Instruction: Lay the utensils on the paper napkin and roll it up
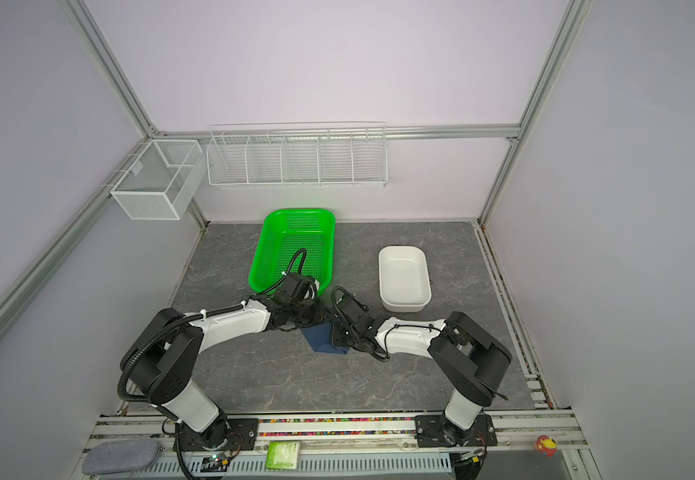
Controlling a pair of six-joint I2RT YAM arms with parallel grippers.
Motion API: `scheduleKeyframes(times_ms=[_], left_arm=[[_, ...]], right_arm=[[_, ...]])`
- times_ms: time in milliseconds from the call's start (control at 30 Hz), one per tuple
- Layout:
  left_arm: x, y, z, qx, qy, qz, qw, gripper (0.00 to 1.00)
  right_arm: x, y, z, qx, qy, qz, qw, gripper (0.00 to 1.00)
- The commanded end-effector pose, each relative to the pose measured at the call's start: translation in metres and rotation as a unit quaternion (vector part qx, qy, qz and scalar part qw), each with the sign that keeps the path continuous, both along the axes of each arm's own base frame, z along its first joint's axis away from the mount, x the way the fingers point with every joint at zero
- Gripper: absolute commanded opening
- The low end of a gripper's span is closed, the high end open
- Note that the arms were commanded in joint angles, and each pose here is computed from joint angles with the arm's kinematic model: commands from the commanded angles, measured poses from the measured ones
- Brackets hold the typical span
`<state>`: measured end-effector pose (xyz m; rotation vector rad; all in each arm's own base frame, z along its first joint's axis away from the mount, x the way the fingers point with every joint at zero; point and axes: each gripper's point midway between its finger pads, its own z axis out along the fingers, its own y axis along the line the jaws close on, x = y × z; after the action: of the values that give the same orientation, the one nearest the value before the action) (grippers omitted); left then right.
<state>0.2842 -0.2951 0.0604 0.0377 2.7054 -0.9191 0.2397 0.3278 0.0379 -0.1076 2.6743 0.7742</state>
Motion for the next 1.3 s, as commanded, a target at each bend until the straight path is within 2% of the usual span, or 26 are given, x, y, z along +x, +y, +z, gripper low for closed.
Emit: scheduleKeyframes(times_ms=[0,100,300,367,400,600,1067,1267], left_arm=[[-0.028,0.022,-0.041,0.049,0.078,0.016,0.996,0.21],[-0.027,0.023,-0.038,0.049,0.071,0.018,0.996,0.15],[-0.027,0.026,-0.034,0.052,0.062,0.022,0.996,0.1],[-0.026,0.027,-0.033,0.053,0.061,0.026,0.996,0.18],[-0.027,0.029,-0.033,0.056,0.062,0.029,0.996,0.27],[-0.029,0.034,-0.026,0.053,0.06,0.048,0.996,0.45],[-0.031,0.023,-0.038,0.055,0.096,0.058,0.992,0.45],[-0.033,0.019,-0.044,0.074,0.095,0.05,0.991,0.39]], right_arm=[[-0.005,-0.002,0.003,0.004,-0.004,0.005,1.0,0.31],[-0.004,-0.002,0.004,0.004,-0.005,0.005,1.0,0.31],[-0.004,-0.003,0.005,0.004,-0.006,0.004,1.0,0.31],[-0.004,-0.003,0.006,0.004,-0.008,0.004,1.0,0.31],[-0.005,-0.004,0.005,0.003,-0.007,0.004,1.0,0.31],[-0.004,-0.003,0.005,0.005,-0.007,0.004,1.0,0.31],[-0.004,-0.001,0.004,0.007,-0.006,0.005,1.0,0.31],[-0.004,-0.001,0.004,0.007,-0.006,0.005,1.0,0.31]])
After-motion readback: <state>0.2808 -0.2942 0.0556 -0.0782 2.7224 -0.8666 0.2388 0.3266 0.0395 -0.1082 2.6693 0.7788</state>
